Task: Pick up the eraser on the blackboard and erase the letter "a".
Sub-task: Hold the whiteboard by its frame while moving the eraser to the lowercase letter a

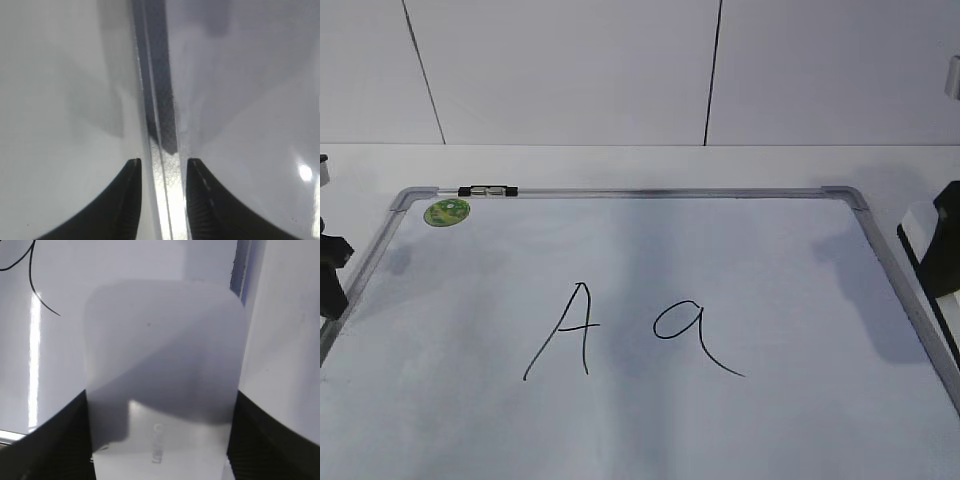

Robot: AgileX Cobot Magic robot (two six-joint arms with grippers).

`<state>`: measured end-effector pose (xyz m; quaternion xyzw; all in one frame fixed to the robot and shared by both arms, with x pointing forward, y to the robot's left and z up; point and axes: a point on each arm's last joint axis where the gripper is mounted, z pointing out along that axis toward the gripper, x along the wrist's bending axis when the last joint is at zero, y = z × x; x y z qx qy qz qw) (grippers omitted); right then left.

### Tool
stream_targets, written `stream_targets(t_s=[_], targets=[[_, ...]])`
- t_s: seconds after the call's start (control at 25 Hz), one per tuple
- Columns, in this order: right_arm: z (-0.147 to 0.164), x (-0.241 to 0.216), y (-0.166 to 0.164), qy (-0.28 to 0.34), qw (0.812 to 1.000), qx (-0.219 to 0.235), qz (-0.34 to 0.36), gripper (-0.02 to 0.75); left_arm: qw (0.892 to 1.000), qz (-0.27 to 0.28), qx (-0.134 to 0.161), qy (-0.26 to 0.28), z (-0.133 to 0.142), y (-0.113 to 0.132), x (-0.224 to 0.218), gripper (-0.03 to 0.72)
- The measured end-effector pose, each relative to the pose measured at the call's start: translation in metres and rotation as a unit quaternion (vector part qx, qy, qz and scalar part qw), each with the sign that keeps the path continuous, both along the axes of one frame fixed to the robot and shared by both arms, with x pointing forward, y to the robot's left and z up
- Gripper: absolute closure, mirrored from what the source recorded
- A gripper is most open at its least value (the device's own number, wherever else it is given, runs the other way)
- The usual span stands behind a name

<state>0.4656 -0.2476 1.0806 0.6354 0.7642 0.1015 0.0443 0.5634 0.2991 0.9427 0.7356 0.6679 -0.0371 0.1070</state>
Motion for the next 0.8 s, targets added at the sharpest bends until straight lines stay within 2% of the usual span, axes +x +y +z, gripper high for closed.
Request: stream_targets(t_s=[0.36, 0.8], targets=[[0.0, -0.0001, 0.0003, 0.0, 1.0, 0.002, 0.0, 0.183, 1.0, -0.003, -0.006, 0.007, -0.0061, -0.0009, 0.0012, 0.461], [0.0, -0.0001, 0.0004, 0.0, 1.0, 0.002, 0.0, 0.183, 1.0, 0.01, -0.006, 0.001, -0.0094, 0.0057, 0.0036, 0.499]])
